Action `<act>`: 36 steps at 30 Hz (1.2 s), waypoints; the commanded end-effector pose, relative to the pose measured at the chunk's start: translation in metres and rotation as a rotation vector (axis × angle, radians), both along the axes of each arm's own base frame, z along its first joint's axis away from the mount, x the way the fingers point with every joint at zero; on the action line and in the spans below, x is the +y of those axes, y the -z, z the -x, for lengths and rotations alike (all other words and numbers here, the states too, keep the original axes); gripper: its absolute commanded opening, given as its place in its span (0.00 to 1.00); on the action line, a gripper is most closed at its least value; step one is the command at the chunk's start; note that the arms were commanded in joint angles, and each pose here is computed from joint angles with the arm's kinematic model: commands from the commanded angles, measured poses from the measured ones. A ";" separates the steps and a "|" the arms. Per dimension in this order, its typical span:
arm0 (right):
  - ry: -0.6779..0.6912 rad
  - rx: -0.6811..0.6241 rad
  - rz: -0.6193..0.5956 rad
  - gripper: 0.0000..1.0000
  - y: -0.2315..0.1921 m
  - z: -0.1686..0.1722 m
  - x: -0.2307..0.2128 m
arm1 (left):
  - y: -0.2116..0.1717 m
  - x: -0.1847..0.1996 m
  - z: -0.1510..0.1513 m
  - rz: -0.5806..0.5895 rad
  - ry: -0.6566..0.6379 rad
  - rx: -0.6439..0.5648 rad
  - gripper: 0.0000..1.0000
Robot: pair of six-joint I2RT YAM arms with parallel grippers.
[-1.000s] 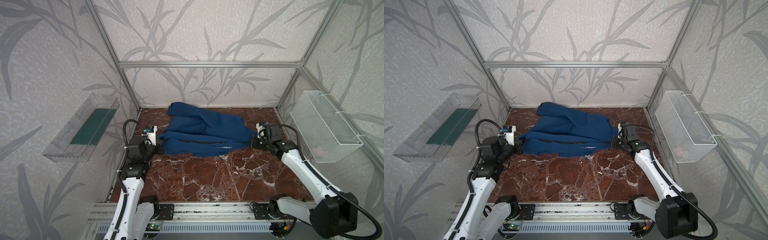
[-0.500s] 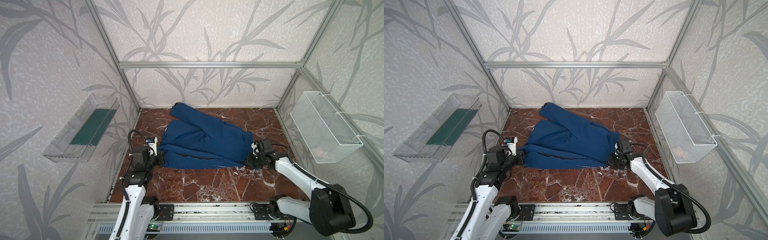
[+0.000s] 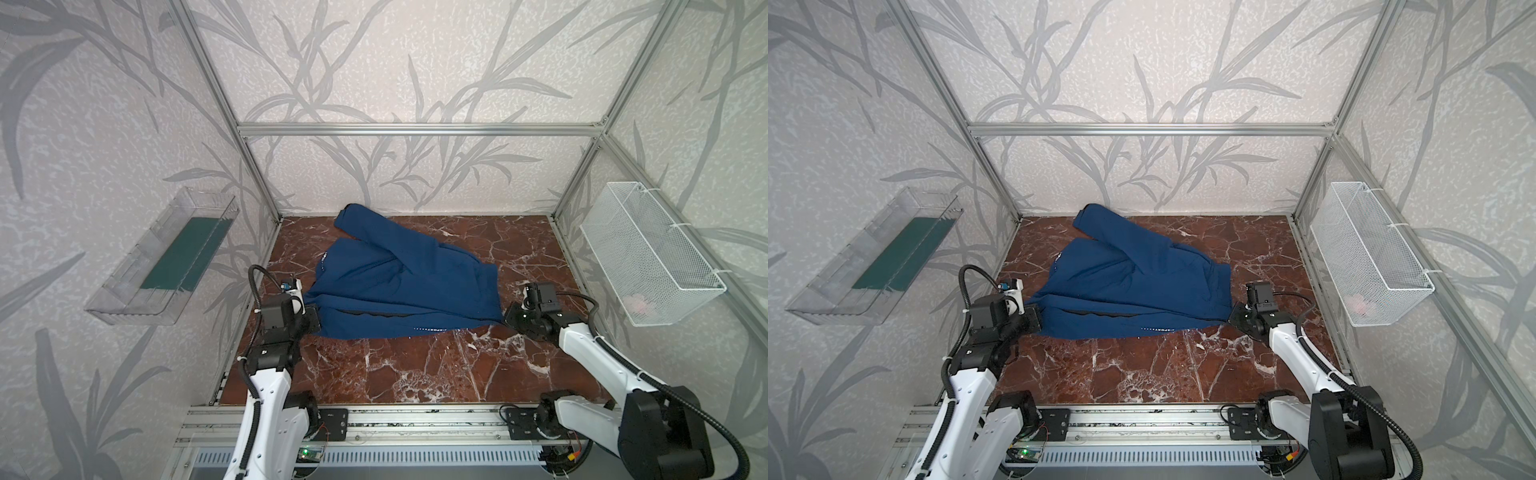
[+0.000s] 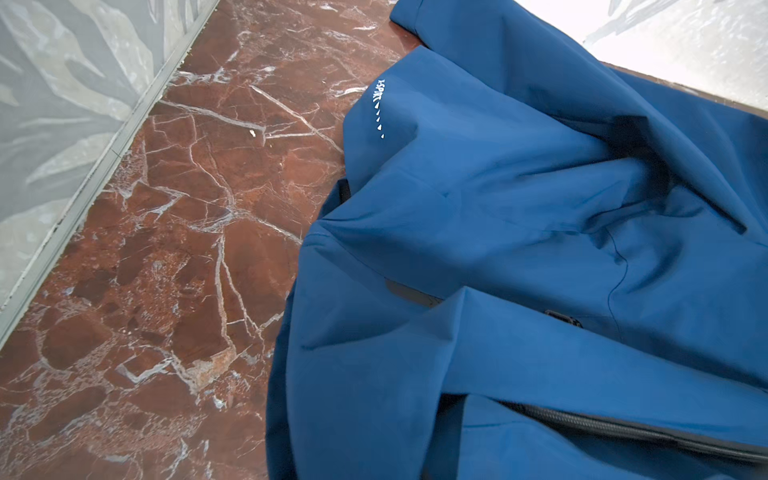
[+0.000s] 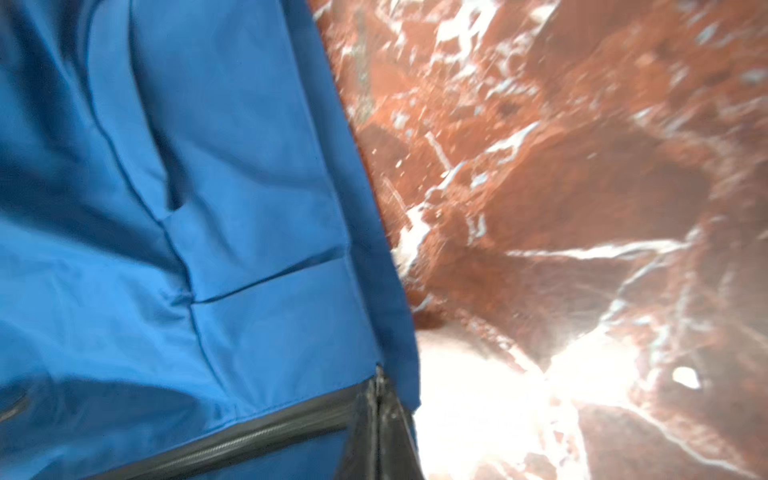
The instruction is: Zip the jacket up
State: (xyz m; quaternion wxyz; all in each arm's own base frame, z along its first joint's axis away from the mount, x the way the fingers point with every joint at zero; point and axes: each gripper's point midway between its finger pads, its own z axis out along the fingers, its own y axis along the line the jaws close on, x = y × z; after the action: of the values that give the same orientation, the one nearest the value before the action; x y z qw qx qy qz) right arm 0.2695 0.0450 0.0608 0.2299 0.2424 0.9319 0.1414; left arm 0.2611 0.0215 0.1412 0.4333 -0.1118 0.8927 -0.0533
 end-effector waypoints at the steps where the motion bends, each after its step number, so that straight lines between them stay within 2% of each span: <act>1: 0.088 0.004 0.128 0.00 -0.002 0.002 -0.032 | -0.017 0.017 -0.007 -0.018 -0.085 -0.056 0.00; 10: 0.223 0.053 0.146 0.00 0.006 0.027 -0.047 | -0.013 0.008 0.003 0.013 -0.059 -0.075 0.00; 11: 0.218 0.053 0.137 0.00 0.006 0.029 -0.045 | -0.014 0.008 0.003 0.013 -0.059 -0.079 0.05; 12: 0.210 0.062 0.123 0.00 0.006 0.033 -0.043 | -0.016 0.008 0.004 0.010 -0.059 -0.086 0.15; 13: 0.201 0.069 0.101 0.00 0.007 0.036 -0.039 | -0.017 0.008 0.004 0.004 -0.058 -0.093 0.32; 14: 0.199 0.070 0.083 0.05 0.010 0.039 -0.036 | -0.020 0.009 0.004 0.002 -0.064 -0.106 0.45; 15: 0.199 0.065 0.075 0.18 0.012 0.040 -0.035 | -0.024 0.014 0.006 -0.004 -0.096 -0.121 0.54; 16: 0.202 0.059 0.080 0.35 0.012 0.042 -0.036 | -0.029 0.020 0.007 -0.014 -0.136 -0.135 0.69; 18: 0.229 0.043 0.112 0.72 0.005 0.044 -0.044 | -0.041 0.026 0.011 -0.056 -0.154 -0.161 0.84; 19: 0.239 0.023 0.129 0.79 -0.002 0.044 -0.048 | -0.048 0.027 0.013 -0.071 -0.156 -0.177 0.86; 23: 0.260 -0.074 0.168 0.84 -0.034 0.038 -0.057 | -0.065 0.019 0.015 -0.057 -0.112 -0.180 0.84; 25: 0.254 -0.111 0.162 0.85 -0.049 0.036 -0.056 | -0.068 0.001 0.012 0.004 -0.025 -0.181 0.81; 28: 0.224 -0.148 0.143 0.87 -0.063 0.032 -0.051 | -0.075 -0.020 0.008 0.139 0.016 -0.233 0.78; 30: 0.205 -0.169 0.139 0.89 -0.069 0.030 -0.048 | -0.079 -0.029 0.007 0.150 0.048 -0.282 0.78; 31: 0.184 -0.189 0.143 0.96 -0.072 0.026 -0.047 | -0.080 -0.031 0.007 0.133 0.054 -0.305 0.80; 32: 0.156 -0.205 0.152 0.99 -0.074 0.022 -0.045 | -0.081 -0.031 0.007 0.110 0.058 -0.321 0.85; 34: 0.094 -0.240 0.218 0.99 -0.079 0.011 -0.047 | -0.085 -0.030 0.006 0.048 0.066 -0.348 0.99; 36: 0.036 -0.267 0.294 0.99 -0.082 -0.004 -0.050 | -0.091 -0.027 0.000 0.016 0.058 -0.394 0.99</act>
State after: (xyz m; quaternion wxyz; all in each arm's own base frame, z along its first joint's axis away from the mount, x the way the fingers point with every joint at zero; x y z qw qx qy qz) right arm 0.2508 -0.0022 0.1242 0.3446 0.2668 0.8981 0.0600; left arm 0.2526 -0.0128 0.2174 0.5584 -0.0796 0.8173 -0.1175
